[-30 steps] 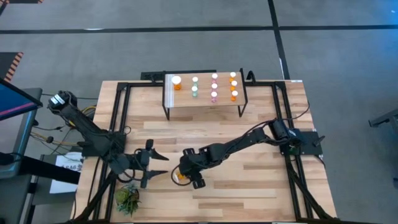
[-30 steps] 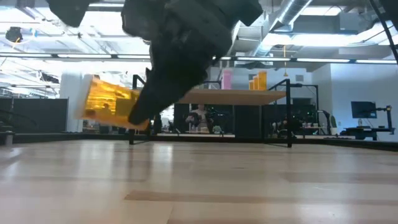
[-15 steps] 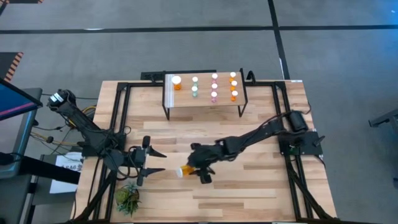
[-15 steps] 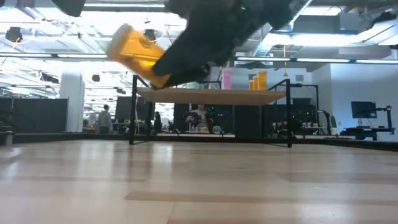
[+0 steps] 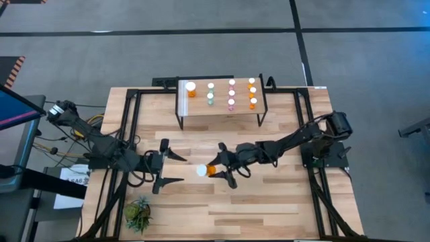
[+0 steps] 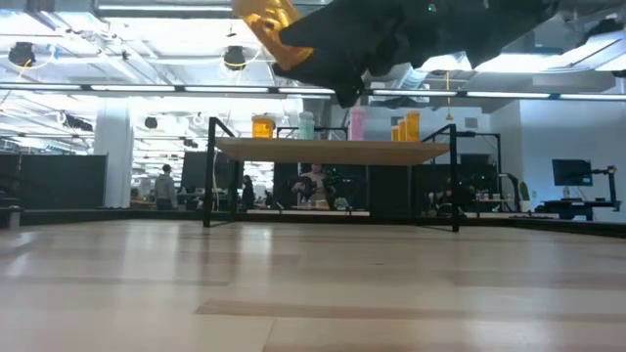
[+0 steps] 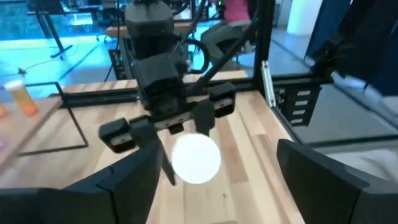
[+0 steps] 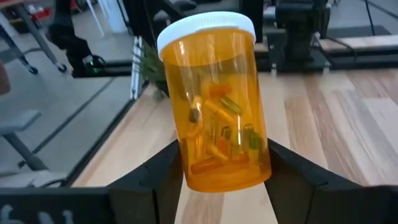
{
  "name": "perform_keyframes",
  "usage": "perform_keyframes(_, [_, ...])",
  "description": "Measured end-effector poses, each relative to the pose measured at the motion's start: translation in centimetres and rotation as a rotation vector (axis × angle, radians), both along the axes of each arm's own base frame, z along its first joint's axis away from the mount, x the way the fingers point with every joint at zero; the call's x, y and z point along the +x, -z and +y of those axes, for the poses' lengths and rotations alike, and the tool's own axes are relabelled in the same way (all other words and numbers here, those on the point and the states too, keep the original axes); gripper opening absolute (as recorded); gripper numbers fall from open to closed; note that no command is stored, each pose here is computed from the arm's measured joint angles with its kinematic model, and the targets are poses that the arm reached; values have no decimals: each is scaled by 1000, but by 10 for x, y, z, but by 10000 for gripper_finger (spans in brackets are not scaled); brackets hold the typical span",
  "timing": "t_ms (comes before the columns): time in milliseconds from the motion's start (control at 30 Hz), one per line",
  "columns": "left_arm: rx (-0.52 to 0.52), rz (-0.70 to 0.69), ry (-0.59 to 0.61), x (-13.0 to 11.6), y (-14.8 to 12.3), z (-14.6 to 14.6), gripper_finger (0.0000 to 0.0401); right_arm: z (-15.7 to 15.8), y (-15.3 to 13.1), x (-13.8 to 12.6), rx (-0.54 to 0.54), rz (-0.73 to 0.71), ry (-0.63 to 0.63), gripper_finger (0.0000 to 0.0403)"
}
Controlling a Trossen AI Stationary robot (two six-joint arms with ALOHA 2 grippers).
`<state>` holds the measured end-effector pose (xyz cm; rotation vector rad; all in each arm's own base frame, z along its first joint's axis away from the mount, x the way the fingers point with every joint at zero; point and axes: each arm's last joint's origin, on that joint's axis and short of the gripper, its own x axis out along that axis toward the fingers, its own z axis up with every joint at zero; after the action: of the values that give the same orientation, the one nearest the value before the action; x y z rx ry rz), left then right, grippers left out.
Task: Pick and place medicine bottles onto shelf by color
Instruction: Put the large orange pill bottle on the shelf aligned with the other large orange pill bottle
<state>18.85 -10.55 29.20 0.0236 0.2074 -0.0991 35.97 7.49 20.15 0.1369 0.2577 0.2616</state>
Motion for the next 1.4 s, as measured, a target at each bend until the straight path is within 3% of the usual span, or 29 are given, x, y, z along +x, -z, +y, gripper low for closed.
perform_keyframes(133, [47, 83, -10, 14, -19, 3, 316, -2, -2, 1, 3, -26, 6, 214])
perform_keyframes(300, [153, 320, -26, 37, -35, -1, 319, -2, -7, 2, 12, -79, 10, 214])
perform_keyframes(467, [186, 361, 6, 57, -56, -13, 319, -1, -10, 2, 18, -108, 9, 214])
perform_keyframes(767, [225, 518, -2, 96, -43, -15, 319, -1, -10, 2, 24, -101, 10, 214])
perform_keyframes(1167, [225, 543, -32, 103, -40, -6, 316, -1, -9, 2, 23, -94, 10, 214])
perform_keyframes(1400, [220, 572, -42, 101, -38, -5, 283, -1, -9, 2, 24, -95, 10, 214])
